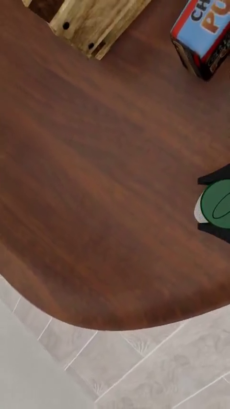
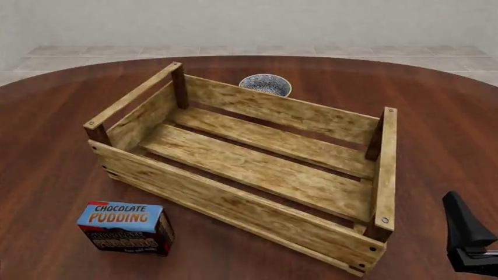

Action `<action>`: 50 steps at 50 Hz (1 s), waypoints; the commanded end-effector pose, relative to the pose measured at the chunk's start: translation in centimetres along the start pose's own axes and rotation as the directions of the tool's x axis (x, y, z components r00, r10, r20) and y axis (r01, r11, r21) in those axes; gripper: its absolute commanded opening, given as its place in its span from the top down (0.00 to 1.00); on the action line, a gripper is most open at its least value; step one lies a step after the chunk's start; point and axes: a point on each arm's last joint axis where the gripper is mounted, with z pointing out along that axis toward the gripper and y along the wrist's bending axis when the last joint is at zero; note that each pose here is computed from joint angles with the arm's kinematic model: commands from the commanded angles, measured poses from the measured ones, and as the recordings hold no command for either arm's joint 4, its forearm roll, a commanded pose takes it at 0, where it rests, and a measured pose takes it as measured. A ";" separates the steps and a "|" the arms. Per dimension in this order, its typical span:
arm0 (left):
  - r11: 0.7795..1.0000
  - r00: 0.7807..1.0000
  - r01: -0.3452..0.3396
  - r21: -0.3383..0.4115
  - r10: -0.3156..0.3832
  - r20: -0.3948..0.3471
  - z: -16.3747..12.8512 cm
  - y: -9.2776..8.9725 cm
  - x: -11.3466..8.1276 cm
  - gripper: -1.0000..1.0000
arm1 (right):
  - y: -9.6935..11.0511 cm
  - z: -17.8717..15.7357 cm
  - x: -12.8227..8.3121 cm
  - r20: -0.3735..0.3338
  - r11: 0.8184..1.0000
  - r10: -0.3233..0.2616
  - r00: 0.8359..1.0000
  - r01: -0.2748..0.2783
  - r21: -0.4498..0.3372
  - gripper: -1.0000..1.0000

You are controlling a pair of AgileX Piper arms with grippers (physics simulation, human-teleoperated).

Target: Pick up the salad dressing and put it in the tray.

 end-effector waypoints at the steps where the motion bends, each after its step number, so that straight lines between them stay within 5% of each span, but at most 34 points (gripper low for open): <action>1: 0.999 0.997 -0.034 0.003 0.033 0.075 -2.2 0.2 -1.6 1.00 | 0.0 0.0 0.0 0.000 1.000 0.000 1.000 0.000 0.000 0.00; 15: 0.998 0.972 -0.065 -0.025 0.069 0.224 -5.9 0.9 -4.7 1.00 | 0.0 0.0 0.0 0.000 1.000 0.000 1.000 0.000 0.000 0.00; 28: 0.996 0.964 -0.074 0.054 0.058 0.259 -7.3 0.5 -5.0 1.00 | 0.0 0.0 0.0 0.000 1.000 0.000 1.000 0.000 0.000 0.00; 50: 0.993 0.915 -0.080 0.089 0.038 0.402 -11.5 1.5 -9.2 1.00 | 0.0 0.0 0.0 0.000 1.000 0.000 1.000 0.000 0.000 0.00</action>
